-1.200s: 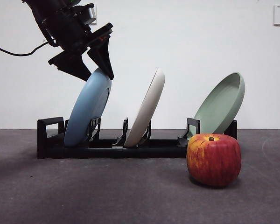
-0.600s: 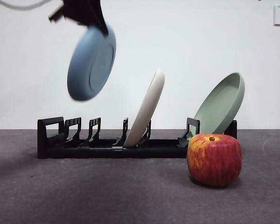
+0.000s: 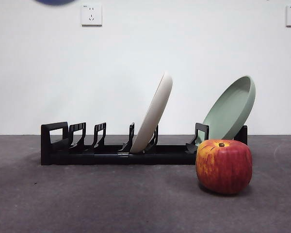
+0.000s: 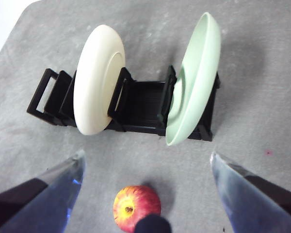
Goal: Take the blue plate from the plate rack,put the plate on the table,take the apple from the table,put the apple in the plate
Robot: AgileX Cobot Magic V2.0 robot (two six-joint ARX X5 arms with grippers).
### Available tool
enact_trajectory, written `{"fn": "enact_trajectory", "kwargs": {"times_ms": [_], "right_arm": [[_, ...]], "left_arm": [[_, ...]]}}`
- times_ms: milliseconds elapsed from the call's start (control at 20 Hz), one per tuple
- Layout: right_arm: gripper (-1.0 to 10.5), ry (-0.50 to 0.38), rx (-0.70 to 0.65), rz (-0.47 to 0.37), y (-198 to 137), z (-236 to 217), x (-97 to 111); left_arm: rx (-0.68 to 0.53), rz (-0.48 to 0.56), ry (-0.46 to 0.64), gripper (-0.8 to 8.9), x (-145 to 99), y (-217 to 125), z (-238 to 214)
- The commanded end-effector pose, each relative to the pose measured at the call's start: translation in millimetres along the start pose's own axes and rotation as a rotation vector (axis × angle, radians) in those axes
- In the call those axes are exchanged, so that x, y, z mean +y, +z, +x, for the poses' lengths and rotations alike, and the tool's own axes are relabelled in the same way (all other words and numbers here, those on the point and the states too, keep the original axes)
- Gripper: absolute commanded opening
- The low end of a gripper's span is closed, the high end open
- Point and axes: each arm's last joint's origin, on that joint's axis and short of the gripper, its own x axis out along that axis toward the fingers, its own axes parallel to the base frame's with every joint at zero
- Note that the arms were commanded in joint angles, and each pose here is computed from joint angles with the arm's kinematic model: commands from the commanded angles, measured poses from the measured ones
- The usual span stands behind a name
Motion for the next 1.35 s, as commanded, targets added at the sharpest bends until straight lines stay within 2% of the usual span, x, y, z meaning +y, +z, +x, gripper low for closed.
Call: {"fn": "enact_trajectory", "kwargs": {"times_ms": [50, 300, 350, 450, 650, 1050, 1150, 1200, 1300, 1350], "right_arm": [[4.4, 0.003, -0.025, -0.009, 3, 0, 1], [4.4, 0.003, -0.03, -0.011, 3, 0, 1], [4.4, 0.003, -0.031, -0.012, 3, 0, 1], [4.4, -0.001, -0.031, -0.012, 3, 0, 1], [4.4, -0.001, -0.031, -0.011, 3, 0, 1], [4.4, -0.001, -0.031, -0.01, 3, 0, 1], [4.4, -0.001, -0.031, -0.01, 3, 0, 1], [4.4, -0.001, -0.03, -0.01, 3, 0, 1], [4.4, 0.0, -0.03, -0.01, 3, 0, 1], [4.4, 0.002, -0.03, -0.01, 3, 0, 1]], "left_arm": [[0.133, 0.004, 0.012, -0.09, -23, -21, 12], [0.423, 0.058, 0.085, -0.09, -70, -80, 75], [0.447, 0.071, 0.108, -0.09, -79, -92, 92], [0.428, 0.078, 0.083, -0.09, -96, -113, 123], [0.361, 0.064, 0.02, -0.09, -113, -144, 171], [0.528, 0.27, -0.084, -0.09, -141, -179, 253], [0.566, 0.285, -0.104, 0.12, -145, -187, 265], [0.578, 0.278, -0.133, 0.84, -146, -188, 267], [0.567, 0.256, -0.195, 4.05, -149, -187, 267], [0.552, 0.245, -0.22, 5.0, -150, -185, 267]]}}
